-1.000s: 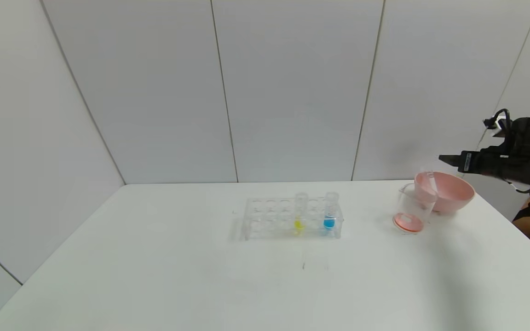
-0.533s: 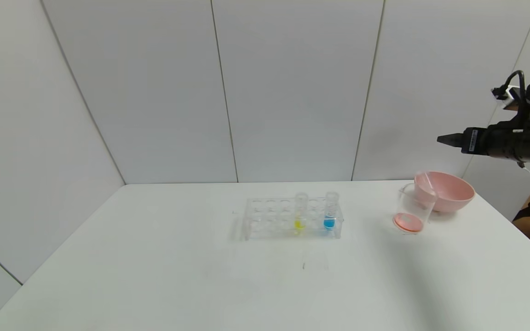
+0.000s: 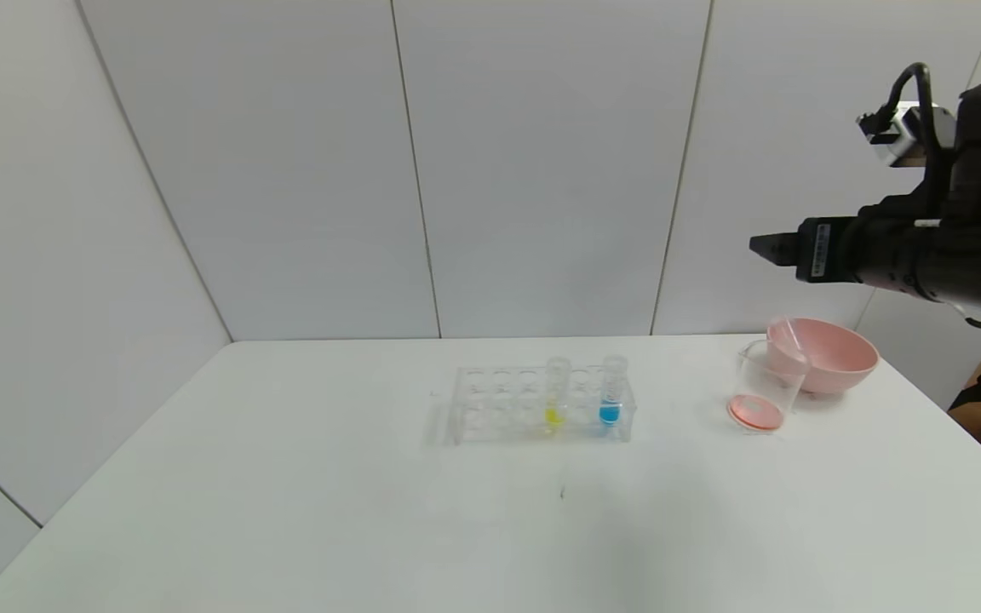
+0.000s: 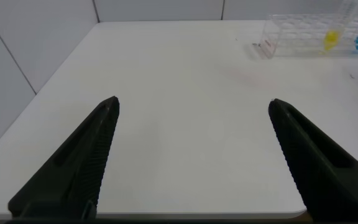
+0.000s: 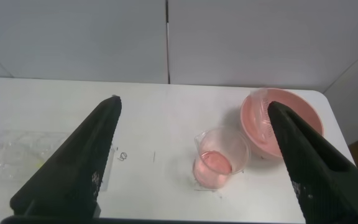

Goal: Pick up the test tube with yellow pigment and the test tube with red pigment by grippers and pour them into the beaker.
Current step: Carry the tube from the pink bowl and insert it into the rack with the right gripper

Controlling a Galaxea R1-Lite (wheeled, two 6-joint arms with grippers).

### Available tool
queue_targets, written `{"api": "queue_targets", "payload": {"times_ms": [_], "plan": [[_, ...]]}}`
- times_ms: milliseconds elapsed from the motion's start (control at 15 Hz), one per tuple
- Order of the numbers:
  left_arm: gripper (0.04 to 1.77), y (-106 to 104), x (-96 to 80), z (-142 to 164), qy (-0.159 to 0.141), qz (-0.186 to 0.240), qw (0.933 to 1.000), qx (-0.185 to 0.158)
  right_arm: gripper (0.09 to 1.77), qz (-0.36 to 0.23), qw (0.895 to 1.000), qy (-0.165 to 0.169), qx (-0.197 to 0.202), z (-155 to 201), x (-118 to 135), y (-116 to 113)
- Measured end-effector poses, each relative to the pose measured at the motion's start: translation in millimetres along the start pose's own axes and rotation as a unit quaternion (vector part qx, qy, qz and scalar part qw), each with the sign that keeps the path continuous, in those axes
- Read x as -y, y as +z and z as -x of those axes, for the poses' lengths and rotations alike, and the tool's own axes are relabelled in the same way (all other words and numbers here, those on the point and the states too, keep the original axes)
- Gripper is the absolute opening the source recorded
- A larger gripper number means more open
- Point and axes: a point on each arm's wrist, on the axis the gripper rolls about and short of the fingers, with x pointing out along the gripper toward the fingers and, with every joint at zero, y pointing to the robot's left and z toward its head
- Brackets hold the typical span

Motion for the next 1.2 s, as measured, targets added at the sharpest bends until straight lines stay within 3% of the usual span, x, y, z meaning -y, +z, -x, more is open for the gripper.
{"api": "queue_targets", "payload": {"times_ms": [467,800,1200], "plan": [[1.72,0,0.0,0,0.000,0.000,1.0000,0.000,1.70,-0.003,0.999,0.040,-0.030,52,-92,-40],[1.72,0,0.0,0,0.000,0.000,1.0000,0.000,1.70,-0.020,0.996,0.050,-0.074,66,-127,-70],[1.72,0,0.0,0,0.000,0.000,1.0000,0.000,1.70,-0.009,0.993,0.061,-0.105,57,-169,-101]]}}
